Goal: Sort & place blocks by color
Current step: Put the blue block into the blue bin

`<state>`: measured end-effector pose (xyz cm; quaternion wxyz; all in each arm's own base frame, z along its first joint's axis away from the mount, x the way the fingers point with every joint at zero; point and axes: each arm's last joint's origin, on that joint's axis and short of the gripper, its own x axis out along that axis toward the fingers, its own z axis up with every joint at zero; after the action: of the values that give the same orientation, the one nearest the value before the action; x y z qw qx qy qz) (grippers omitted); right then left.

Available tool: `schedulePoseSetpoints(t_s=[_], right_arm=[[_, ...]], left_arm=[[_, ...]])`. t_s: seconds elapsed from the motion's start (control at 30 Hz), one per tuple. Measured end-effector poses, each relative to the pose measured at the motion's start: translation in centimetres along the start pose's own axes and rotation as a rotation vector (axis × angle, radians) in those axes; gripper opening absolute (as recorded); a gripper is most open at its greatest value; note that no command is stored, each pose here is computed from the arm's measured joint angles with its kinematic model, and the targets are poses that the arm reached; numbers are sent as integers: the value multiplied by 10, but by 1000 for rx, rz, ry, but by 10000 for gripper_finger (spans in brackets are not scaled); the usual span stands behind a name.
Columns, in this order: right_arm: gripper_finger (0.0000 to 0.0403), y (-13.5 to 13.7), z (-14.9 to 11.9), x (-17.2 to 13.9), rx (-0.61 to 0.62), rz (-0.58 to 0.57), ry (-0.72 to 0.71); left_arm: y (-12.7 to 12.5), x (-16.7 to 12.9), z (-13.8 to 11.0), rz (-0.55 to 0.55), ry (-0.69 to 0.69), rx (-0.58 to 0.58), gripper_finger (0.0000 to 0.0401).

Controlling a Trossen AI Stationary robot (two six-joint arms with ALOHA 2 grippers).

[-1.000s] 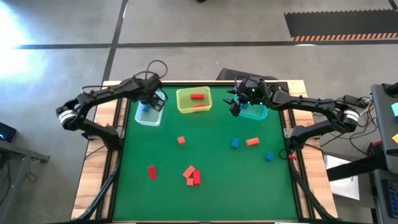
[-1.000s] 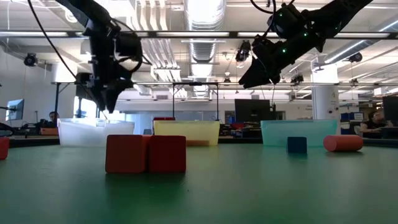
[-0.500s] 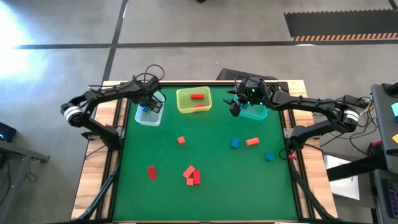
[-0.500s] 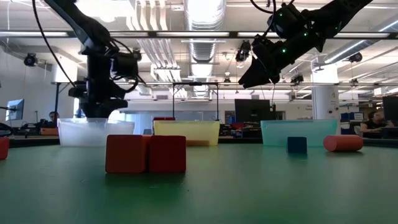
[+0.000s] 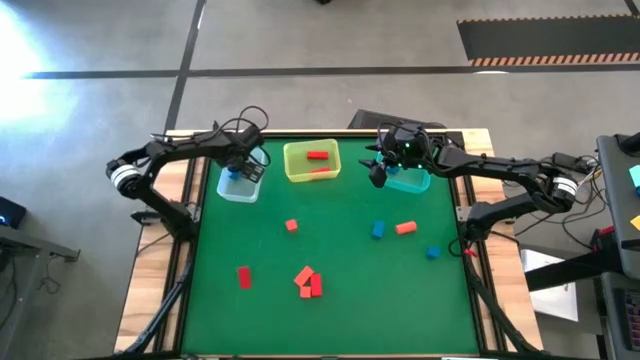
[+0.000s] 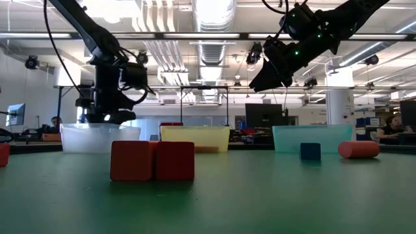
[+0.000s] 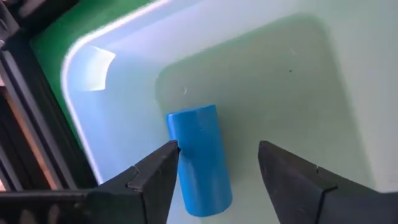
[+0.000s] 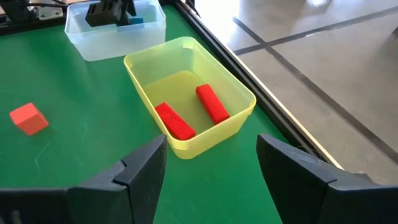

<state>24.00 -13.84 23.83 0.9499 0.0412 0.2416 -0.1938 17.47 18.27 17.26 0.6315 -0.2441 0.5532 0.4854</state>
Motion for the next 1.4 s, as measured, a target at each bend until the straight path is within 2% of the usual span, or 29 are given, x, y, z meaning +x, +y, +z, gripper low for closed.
schedulePoseSetpoints(t_s=[0.43,0.8,0.93,1.17,1.4], right_arm=[[237,0,0,0,0,-1,0],[237,0,0,0,0,-1,0],[237,0,0,0,0,-1,0],[237,0,0,0,14,-1,-3],[237,3,1,0,20,9,-5]], left_arm=[[-4,10,2,-5,26,19,206],[-4,9,1,-7,29,29,108],[-3,7,0,-8,26,46,102],[4,-18,0,-34,-75,51,114],[8,-70,0,-110,-328,72,110]])
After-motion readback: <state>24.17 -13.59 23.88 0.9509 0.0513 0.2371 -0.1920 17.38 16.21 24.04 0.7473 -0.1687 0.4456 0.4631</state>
